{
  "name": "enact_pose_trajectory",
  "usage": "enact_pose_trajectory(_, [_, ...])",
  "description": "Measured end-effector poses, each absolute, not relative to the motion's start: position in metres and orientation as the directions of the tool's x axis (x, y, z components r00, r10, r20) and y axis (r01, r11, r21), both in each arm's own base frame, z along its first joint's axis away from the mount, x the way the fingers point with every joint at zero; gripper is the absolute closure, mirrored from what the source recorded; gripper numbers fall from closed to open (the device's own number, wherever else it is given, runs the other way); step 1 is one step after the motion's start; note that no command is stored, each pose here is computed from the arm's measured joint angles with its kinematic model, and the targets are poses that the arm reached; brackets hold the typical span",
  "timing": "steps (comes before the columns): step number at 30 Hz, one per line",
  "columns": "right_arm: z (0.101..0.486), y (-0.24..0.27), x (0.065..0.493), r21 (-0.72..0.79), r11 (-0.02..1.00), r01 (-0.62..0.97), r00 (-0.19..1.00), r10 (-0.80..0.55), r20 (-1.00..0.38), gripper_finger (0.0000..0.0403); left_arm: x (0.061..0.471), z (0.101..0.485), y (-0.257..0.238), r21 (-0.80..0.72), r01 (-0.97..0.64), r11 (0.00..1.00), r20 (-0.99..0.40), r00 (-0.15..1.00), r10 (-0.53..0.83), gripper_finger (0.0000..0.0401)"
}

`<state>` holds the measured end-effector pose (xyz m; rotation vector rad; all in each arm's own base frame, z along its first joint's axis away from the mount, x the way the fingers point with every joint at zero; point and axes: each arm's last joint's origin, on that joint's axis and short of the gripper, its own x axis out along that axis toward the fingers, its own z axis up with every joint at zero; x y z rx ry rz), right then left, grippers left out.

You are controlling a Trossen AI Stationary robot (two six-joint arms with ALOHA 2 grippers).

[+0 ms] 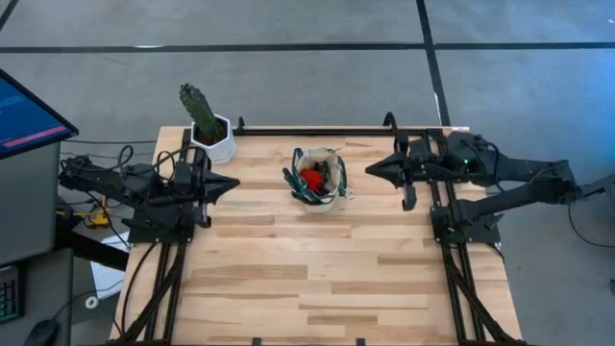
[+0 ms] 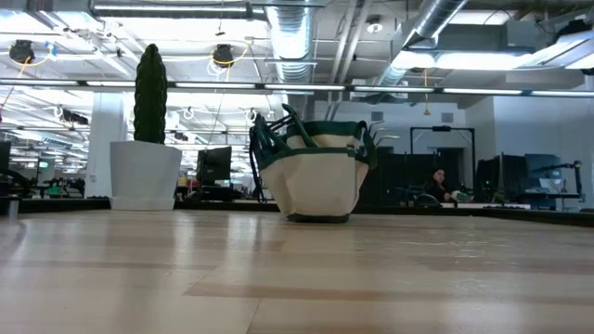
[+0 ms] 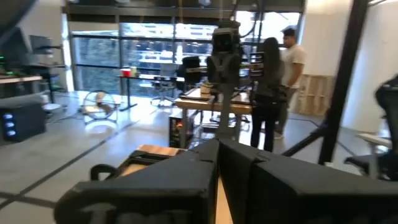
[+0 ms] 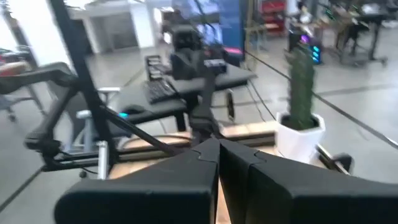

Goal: Pick & Place Garden tools in Gardening bag
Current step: Return to Home Position

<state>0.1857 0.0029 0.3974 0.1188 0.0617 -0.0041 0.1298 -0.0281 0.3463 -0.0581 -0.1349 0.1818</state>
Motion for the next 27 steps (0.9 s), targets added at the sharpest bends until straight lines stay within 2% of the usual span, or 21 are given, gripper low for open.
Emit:
enact_pose_trajectory(9, [0.400,-0.004,0.168,0.096,0.995,-0.014,0.998,0.020,-0.065,0.0403,0.102,0.351,-0.013,-0.088,-0.236,0.968,0.164,0.955,0.248,0.0400])
enact_pose_trajectory(12, [0.404,-0.004,0.157,0.080,0.997,-0.014,1.000,0.016,-0.023,0.0403,0.089,0.353,-0.009,-0.105,-0.239,0.965,0.195,0.947,0.256,0.0400])
enact_pose_trajectory(20, [0.380,-0.006,0.128,0.098,0.992,0.085,0.995,-0.089,0.037,0.0403,0.074,0.352,-0.004,-0.116,-0.266,0.957,0.201,0.937,0.285,0.0400])
enact_pose_trajectory(27, [0.362,-0.005,0.108,0.111,0.991,0.076,0.989,-0.089,0.120,0.0403,0.075,0.348,-0.004,-0.094,-0.286,0.953,0.159,0.941,0.298,0.0400])
